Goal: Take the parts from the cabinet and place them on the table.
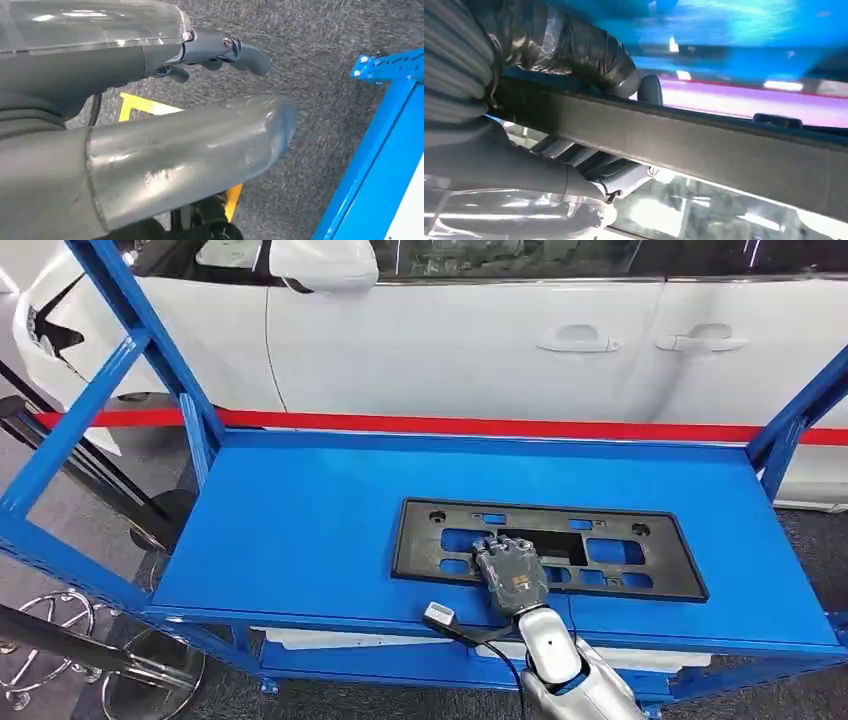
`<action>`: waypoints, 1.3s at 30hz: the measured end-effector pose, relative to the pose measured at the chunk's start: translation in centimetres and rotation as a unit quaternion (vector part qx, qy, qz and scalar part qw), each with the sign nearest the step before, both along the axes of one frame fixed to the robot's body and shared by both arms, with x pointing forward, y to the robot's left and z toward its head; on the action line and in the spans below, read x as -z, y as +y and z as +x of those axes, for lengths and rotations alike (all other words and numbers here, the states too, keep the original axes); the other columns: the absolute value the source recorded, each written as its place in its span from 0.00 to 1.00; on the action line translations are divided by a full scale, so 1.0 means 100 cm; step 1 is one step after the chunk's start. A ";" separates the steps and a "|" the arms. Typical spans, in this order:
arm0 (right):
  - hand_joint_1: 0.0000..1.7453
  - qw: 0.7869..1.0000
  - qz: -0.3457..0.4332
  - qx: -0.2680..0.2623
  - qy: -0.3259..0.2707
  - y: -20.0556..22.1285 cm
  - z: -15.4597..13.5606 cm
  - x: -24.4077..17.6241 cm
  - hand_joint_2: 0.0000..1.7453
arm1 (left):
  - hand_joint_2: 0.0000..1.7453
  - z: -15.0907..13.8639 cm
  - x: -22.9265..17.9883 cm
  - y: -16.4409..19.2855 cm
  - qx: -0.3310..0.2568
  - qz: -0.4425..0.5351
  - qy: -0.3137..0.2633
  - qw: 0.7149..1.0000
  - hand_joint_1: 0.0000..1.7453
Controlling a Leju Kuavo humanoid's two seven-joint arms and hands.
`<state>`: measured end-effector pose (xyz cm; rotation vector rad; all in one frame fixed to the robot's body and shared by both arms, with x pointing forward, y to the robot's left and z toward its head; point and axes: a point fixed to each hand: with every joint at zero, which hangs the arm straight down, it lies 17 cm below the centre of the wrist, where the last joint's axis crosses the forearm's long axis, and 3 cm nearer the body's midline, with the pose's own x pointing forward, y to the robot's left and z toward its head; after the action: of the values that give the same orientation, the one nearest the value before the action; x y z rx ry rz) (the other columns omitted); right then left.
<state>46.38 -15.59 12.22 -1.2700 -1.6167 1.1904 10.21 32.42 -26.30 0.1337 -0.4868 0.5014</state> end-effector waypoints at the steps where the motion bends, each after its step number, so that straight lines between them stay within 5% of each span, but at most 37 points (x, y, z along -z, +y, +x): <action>1: 0.93 1.000 0.002 0.004 0.000 -0.003 0.001 -0.001 1.00 | 0.00 0.001 0.000 0.000 0.000 0.000 -0.001 1.000 0.00; 9: 0.95 1.000 0.012 0.023 -0.004 -0.030 -0.002 0.001 1.00 | 0.00 0.015 -0.009 -0.002 0.013 -0.001 -0.050 0.999 0.00; 13: 0.95 0.999 0.034 0.021 -0.011 -0.041 -0.007 -0.001 1.00 | 0.00 0.009 -0.004 -0.005 0.014 -0.010 -0.025 1.000 0.00; 18: 0.95 0.968 0.215 -0.107 -0.075 -0.031 -0.024 -0.068 1.00 | 0.00 0.000 0.001 -0.014 0.000 -0.048 0.004 0.999 0.00; 23: 0.95 0.863 0.377 -0.288 -0.175 -0.010 -0.079 -0.183 1.00 | 0.00 0.014 -0.006 -0.012 0.016 -0.032 -0.037 0.999 0.00; 29: 0.95 0.740 0.461 -0.439 -0.217 0.014 -0.152 -0.268 1.00 | 0.00 0.027 -0.013 -0.015 0.037 -0.023 -0.065 0.997 0.00; 31: 0.95 0.669 0.510 -0.501 -0.204 0.020 -0.178 -0.295 1.00 | 0.00 0.030 -0.015 -0.018 0.039 -0.029 -0.076 0.996 0.00; 35: 0.95 0.488 0.627 -0.594 -0.123 0.018 -0.208 -0.344 1.00 | 0.00 0.034 -0.017 -0.013 0.036 -0.020 -0.082 0.996 0.00; 37: 0.95 0.439 0.653 -0.609 -0.094 0.016 -0.213 -0.356 1.00 | 0.00 0.035 -0.017 -0.010 0.033 -0.017 -0.082 0.996 0.00; 39: 0.95 0.418 0.656 -0.622 -0.092 0.014 -0.220 -0.363 1.00 | 0.00 0.034 -0.017 -0.011 0.031 -0.017 -0.082 0.996 0.00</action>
<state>24.42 -14.17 48.54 1.1234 -2.6415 -0.0952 13.62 31.37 -24.64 0.0444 -0.6411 0.4627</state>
